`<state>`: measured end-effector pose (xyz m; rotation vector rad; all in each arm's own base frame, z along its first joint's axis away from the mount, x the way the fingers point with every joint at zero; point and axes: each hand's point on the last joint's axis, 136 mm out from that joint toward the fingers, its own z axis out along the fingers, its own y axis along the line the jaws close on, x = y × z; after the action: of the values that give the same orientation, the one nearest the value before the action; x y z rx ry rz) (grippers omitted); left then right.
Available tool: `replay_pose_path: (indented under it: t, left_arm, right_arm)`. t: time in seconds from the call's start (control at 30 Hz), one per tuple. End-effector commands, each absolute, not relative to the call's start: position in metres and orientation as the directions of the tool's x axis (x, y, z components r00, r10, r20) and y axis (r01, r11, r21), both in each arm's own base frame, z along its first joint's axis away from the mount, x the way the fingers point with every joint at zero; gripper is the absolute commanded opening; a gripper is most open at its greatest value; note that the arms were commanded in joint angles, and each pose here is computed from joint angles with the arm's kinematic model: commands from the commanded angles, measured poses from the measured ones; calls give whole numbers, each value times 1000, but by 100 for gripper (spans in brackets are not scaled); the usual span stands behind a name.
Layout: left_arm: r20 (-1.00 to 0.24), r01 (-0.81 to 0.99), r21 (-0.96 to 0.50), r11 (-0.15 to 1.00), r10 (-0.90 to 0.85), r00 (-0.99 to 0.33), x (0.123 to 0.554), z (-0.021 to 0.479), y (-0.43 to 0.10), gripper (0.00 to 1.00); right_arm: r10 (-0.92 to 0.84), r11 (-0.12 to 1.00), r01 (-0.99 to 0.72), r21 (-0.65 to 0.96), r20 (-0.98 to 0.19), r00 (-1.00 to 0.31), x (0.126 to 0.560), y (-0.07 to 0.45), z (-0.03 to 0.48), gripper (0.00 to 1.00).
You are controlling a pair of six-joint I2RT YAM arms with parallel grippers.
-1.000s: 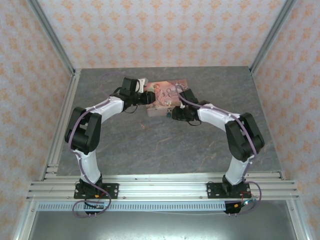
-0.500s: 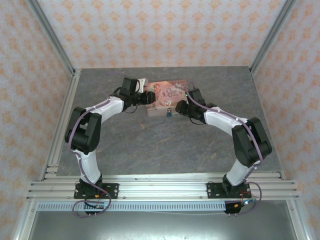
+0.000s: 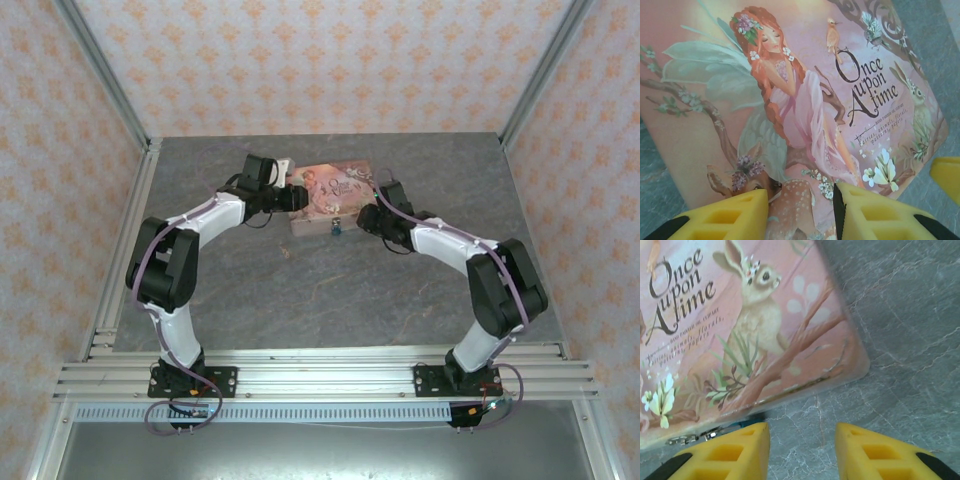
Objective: Unlock the padlock with the key
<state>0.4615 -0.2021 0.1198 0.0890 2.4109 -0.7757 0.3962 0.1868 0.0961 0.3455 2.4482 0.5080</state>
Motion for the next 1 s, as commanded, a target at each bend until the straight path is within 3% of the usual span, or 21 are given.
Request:
replay_pose_path:
  t: [0.0,0.2,0.47,0.97]
  left_arm:
    - [-534,209,-468,858,-86,-841,449,118,-189,40]
    - [-532,210,-464,860,-81,-843,447,120,-189,40]
    - [-513,197,-468,862,-83,-854,443,111,-188,40]
    - [-494,176,-453,874,-82,-866,436,92,-183,40]
  right_arm:
    - [392,890,149,430,-555,-734,398,175,110,39]
    - [304,927,83,367,-599,-741,385,187,113,45]
    - [214,941,-10,338,-618,-756,356,247,86,50]
    - [217,961,42,272,-658,-721,386,275,52,50]
